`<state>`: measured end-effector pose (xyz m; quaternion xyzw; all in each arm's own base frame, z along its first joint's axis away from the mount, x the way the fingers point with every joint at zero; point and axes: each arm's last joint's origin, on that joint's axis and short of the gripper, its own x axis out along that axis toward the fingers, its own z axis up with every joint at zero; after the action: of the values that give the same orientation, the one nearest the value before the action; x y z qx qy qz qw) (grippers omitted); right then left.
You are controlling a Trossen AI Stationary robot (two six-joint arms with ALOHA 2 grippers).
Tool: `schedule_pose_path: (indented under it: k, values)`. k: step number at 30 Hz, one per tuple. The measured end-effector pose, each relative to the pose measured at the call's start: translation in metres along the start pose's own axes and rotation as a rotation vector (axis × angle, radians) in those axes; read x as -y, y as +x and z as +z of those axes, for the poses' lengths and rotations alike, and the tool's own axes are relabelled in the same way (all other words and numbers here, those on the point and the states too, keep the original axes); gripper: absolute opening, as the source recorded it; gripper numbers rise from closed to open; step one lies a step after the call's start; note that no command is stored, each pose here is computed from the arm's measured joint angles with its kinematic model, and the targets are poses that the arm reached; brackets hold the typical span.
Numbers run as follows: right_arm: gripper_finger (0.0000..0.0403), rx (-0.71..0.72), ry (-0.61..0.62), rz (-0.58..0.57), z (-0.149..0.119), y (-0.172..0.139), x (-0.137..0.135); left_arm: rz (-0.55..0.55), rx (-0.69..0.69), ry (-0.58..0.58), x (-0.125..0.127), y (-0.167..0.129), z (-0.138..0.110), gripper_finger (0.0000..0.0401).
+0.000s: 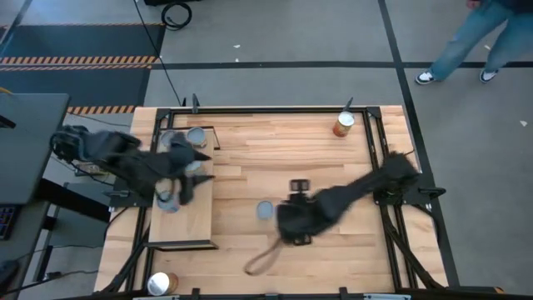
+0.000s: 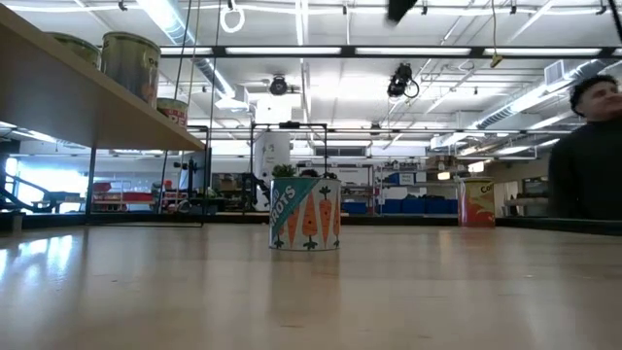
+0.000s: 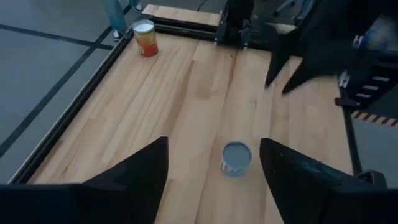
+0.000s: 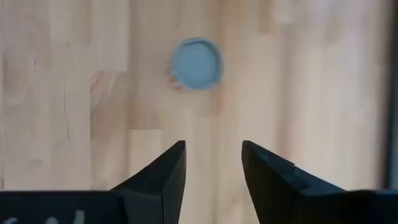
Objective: Pick and place cans onto a shelf
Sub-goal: Put the canned carrots on the shelf
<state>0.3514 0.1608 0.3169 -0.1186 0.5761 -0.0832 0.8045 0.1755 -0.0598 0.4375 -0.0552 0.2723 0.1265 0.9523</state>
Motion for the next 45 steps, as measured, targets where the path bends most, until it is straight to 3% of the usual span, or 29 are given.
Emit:
schedule_pose_path:
  k: [4,8,13,19,28,39,45]
  values:
    - [0.0164,0.144,0.144,-0.089,-0.035,-0.045,0.0,0.022,-0.037,0.027,0.021,0.043,0.006,0.0264]
    - [0.0173,0.215,0.336,-0.092,-0.067,-0.064,0.002,-0.051,-0.156,0.049,0.037,0.095,0.005,0.0285]
    - [0.0193,0.213,0.453,-0.076,-0.096,-0.06,-0.003,-0.044,-0.339,0.143,0.052,0.16,-0.014,0.0329]
    - [0.0225,0.182,0.492,-0.07,-0.114,-0.038,-0.02,-0.029,-0.489,0.259,0.069,0.218,-0.044,0.0352]
    - [0.0277,0.171,0.487,-0.05,-0.12,-0.023,-0.028,-0.056,-0.609,0.255,0.075,0.263,-0.071,0.0353]
    - [0.032,0.169,0.486,-0.055,-0.12,-0.022,-0.028,-0.127,-0.774,0.449,0.073,0.282,-0.096,0.0353]
    - [0.0335,0.169,0.487,-0.055,-0.12,-0.022,-0.028,-0.175,-0.788,0.584,0.071,0.283,-0.098,0.0353]
